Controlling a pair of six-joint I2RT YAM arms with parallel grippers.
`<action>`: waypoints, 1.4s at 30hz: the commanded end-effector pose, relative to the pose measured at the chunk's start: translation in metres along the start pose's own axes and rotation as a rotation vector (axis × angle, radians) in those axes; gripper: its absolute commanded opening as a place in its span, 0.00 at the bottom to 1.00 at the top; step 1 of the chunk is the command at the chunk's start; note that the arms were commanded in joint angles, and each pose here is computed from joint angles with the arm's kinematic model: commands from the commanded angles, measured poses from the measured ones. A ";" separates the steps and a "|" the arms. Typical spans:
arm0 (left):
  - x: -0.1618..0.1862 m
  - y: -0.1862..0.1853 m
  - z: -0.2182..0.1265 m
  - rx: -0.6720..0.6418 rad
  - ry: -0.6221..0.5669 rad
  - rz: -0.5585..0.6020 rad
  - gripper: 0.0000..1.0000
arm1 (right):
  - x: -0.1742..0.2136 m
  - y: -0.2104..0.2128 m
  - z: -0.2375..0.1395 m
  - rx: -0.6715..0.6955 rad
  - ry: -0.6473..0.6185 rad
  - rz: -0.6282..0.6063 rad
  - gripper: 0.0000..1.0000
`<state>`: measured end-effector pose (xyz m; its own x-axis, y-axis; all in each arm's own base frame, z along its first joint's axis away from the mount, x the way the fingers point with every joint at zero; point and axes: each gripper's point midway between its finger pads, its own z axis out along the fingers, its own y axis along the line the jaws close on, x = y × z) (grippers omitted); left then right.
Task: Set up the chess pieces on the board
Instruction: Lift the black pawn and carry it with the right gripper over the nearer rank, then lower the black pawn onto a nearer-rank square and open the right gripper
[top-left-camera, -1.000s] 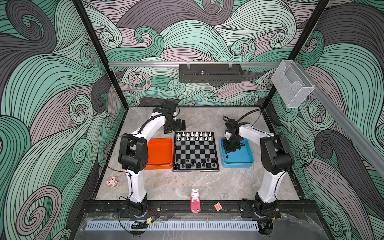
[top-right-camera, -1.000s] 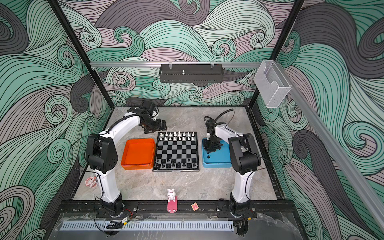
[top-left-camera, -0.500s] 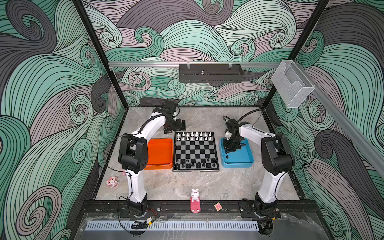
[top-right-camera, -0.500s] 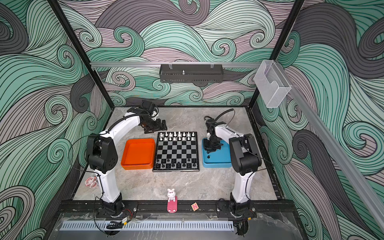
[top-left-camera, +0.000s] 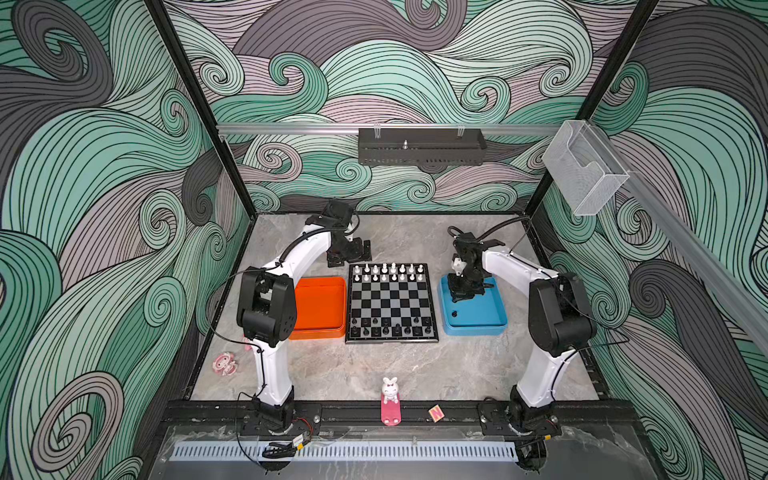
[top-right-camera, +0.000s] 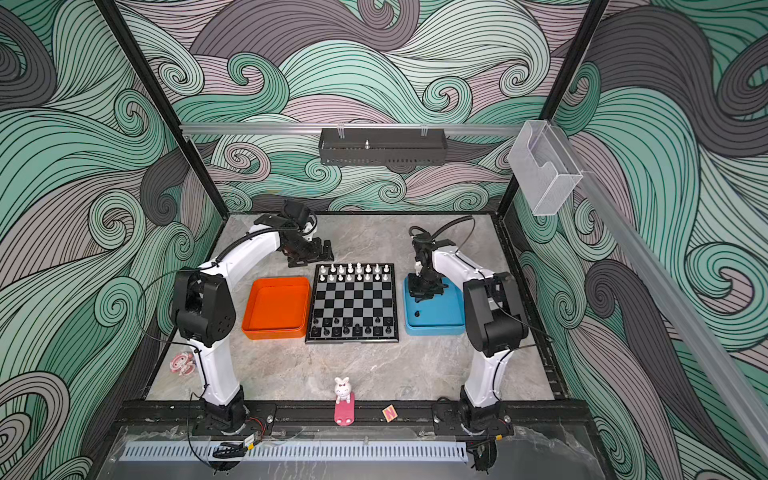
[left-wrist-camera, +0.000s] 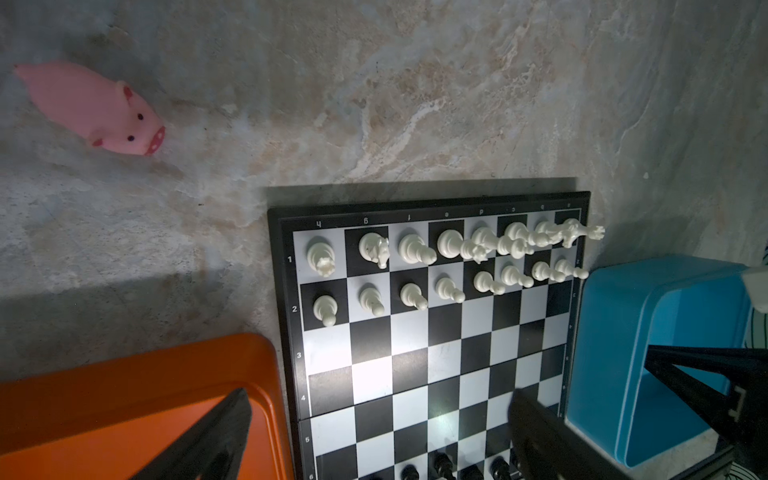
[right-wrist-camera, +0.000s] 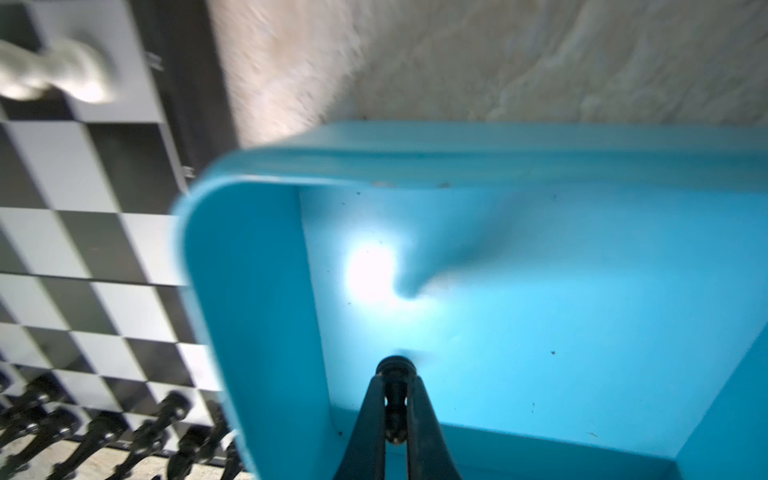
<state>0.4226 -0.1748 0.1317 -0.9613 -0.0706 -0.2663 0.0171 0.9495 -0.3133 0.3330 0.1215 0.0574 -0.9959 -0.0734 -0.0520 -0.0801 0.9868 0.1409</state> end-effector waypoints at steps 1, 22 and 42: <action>-0.006 0.010 -0.006 -0.045 -0.010 -0.003 0.99 | -0.007 0.008 -0.028 0.013 -0.056 -0.044 0.10; -0.036 0.081 -0.037 -0.074 -0.091 -0.168 0.98 | 0.012 0.168 -0.023 -0.092 -0.032 -0.359 0.11; -0.037 0.086 -0.037 -0.060 -0.091 -0.188 0.99 | 0.059 0.194 0.024 -0.081 0.115 -0.435 0.11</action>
<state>0.4497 -0.0801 0.1319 -0.9240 -0.2704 -0.2704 -0.1870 0.9363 -0.2974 0.2695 0.3167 0.0739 -0.8633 -0.4988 -0.0775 -0.5031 0.8378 0.2119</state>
